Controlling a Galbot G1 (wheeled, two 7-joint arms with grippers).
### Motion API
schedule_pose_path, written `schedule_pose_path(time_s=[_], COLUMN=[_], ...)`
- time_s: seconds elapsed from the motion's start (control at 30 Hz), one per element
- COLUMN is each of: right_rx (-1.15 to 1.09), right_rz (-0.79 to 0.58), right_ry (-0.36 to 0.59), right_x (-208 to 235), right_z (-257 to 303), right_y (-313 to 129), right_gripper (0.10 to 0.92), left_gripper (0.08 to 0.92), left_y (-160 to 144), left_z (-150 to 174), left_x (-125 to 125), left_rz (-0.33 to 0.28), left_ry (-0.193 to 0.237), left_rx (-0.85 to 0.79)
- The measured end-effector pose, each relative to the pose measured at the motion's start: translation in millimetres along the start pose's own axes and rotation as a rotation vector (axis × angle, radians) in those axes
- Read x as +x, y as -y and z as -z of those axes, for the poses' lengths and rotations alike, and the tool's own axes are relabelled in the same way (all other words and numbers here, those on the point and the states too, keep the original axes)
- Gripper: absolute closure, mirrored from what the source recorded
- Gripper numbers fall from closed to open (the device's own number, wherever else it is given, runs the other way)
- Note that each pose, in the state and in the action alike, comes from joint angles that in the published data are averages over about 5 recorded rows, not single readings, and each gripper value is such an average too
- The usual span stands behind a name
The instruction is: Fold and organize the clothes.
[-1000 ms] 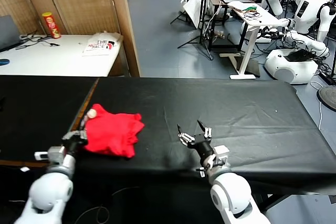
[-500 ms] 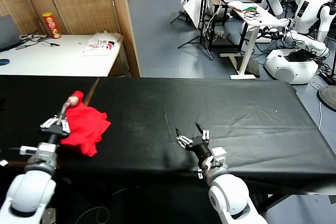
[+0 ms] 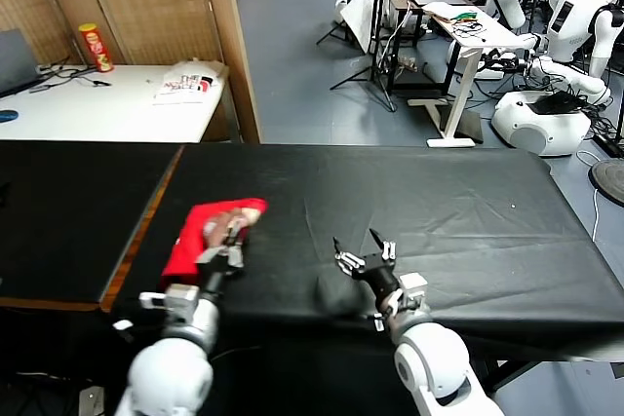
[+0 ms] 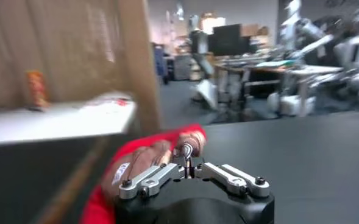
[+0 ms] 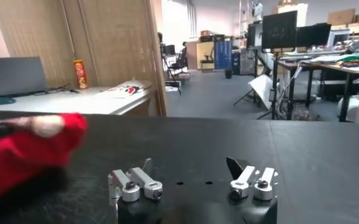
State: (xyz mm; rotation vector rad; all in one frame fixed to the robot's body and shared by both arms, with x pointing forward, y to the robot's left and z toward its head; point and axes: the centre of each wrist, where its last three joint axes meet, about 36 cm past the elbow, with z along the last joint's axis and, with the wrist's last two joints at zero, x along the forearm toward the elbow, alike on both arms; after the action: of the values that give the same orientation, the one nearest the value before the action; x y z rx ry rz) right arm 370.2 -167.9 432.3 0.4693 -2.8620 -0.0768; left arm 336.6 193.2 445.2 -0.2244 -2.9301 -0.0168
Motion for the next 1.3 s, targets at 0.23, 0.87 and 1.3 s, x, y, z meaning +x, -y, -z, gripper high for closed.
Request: schedule_pose_path(time_s=[0.23,0.87,1.3], right_rx=[-0.040,-0.228,-0.116], right_rz=[0.085,0.119,0.171], right_ry=[-0.077,-0.213,-0.156], right_x=[5,-64,-124], right_z=[-2,-11,-23], right_y=[3,-17,-30], right_gripper=[0.224,0.224,0.755], left_gripper=[0.494,0.201,0.201], left_y=[45,-5,-17], left_z=[-16,-1,-15], left_x=[-5,16,41], left_rz=[-0.156,-0.118,-0.038], left_ry=[0.029,0.151,0.140], left_rx=[-0.041,-0.084,-0.081])
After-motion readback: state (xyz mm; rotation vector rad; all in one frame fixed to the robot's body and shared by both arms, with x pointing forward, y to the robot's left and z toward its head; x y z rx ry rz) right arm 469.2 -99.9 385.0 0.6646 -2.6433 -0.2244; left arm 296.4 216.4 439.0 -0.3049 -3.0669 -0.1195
